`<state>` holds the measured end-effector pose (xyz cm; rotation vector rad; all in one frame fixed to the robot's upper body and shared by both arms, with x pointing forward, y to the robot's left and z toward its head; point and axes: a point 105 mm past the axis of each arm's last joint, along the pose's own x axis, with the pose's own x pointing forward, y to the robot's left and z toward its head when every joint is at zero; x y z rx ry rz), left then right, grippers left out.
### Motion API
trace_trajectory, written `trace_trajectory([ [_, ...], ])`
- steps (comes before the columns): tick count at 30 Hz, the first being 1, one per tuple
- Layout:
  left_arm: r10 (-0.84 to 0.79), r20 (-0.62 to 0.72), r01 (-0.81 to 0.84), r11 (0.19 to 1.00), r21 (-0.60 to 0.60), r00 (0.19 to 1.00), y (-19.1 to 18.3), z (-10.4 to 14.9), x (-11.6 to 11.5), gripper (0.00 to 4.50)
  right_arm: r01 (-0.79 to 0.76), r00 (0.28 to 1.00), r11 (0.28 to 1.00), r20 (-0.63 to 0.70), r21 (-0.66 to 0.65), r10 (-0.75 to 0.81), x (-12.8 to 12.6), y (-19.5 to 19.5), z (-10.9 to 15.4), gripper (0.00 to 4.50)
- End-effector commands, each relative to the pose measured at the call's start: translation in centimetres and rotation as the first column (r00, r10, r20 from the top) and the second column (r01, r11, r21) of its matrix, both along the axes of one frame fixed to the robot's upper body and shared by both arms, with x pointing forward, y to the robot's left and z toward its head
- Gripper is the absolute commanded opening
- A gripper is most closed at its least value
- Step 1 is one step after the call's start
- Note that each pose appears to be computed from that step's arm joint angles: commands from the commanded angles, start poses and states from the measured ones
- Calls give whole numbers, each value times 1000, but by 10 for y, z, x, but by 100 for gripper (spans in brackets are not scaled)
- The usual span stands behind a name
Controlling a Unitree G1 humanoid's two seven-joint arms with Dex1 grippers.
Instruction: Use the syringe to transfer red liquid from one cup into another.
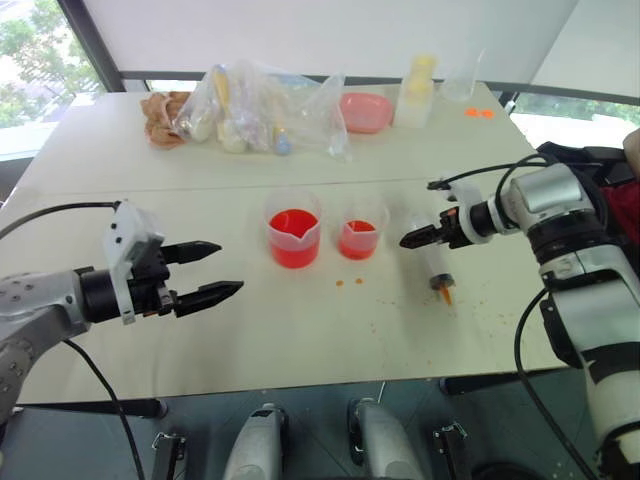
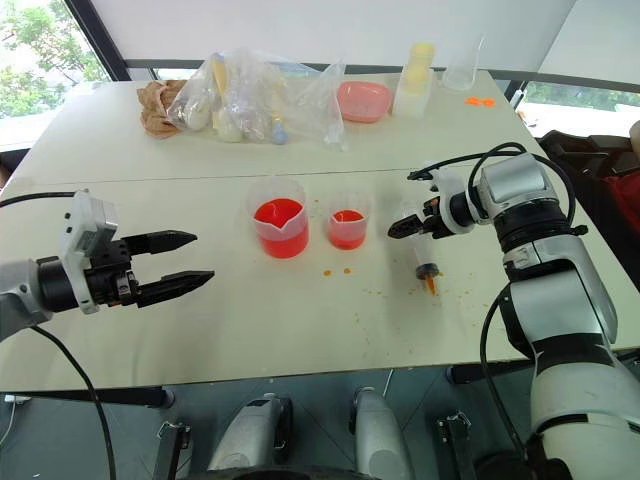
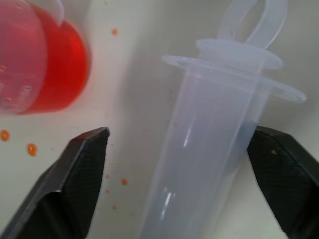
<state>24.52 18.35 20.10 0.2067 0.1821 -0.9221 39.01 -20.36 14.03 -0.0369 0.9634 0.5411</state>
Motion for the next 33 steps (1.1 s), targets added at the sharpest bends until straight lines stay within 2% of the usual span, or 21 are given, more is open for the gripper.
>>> trace_trajectory([
  [1, -12, 55, 11, 1000, 22, 998, -5, 4, -2, 399, 3, 1000, 1000, -29, -22, -4, 0, -1, -14, 255],
  [3, 1, 60, -2, 1000, 24, 998, -3, 3, -2, 399, 24, 999, 1000, -26, 8, -24, 2, 0, -9, 154],
  [4, 4, 61, -5, 1000, 25, 998, -2, 3, -1, 399, 33, 999, 999, -29, 22, -32, 2, 1, -8, 142],
  [8, 8, 69, -9, 1000, 17, 998, -1, 4, 2, 399, 57, 998, 997, -34, 58, -55, 2, 0, -2, 142],
  [10, 34, 83, -34, 999, -4, 996, 7, 10, 6, 399, 29, 994, 995, 100, 95, -39, 12, -2, 29, 142],
  [11, 57, 89, -55, 998, -26, 994, 13, 14, 9, 399, -27, 964, 996, 266, 84, 4, 22, -3, 60, 142],
  [12, 78, 92, -74, 996, -47, 993, 19, 16, 12, 399, -86, 901, 994, 431, 60, 52, 29, -1, 93, 142],
  [13, 94, 92, -88, 994, -70, 991, 24, 20, 14, 399, -195, 755, 980, 643, 31, 130, 30, 12, 138, 142],
  [14, 101, 90, -93, 992, -86, 991, 28, 22, 17, 399, -280, 593, 960, 783, -17, 187, 23, 25, 173, 142],
  [16, 103, 90, -94, 991, -98, 991, 34, 26, 24, 399, -364, 357, 930, 916, -42, 181, 3, 48, 219, 142],
  [17, 103, 95, -94, 991, -92, 990, 37, 27, 29, 399, -387, 291, 922, 948, -3, 125, -4, 61, 234, 142],
  [19, 94, 107, -87, 994, -71, 990, 39, 30, 39, 399, -447, 207, 892, 978, 75, 21, -17, 85, 250, 142],
  [21, 90, 136, -84, 995, -48, 987, 38, 32, 50, 399, -526, 144, 843, 989, 114, -44, -32, 115, 252, 142],
  [24, 127, 233, -114, 991, -68, 964, 37, 44, 72, 399, -610, 128, 778, 987, 152, -92, -46, 155, 239, 142],
  [27, 116, 271, -96, 992, -85, 956, 28, 52, 81, 399, -629, 168, 755, 981, 184, -99, -45, 181, 211, 142],
  [31, 99, 284, -80, 994, -80, 954, 25, 58, 82, 399, -650, 243, 707, 958, 278, -152, -44, 202, 190, 142],
  [33, 95, 301, -74, 994, -79, 949, 24, 66, 80, 399, -647, 291, 698, 946, 306, -144, -40, 213, 169, 142],
])
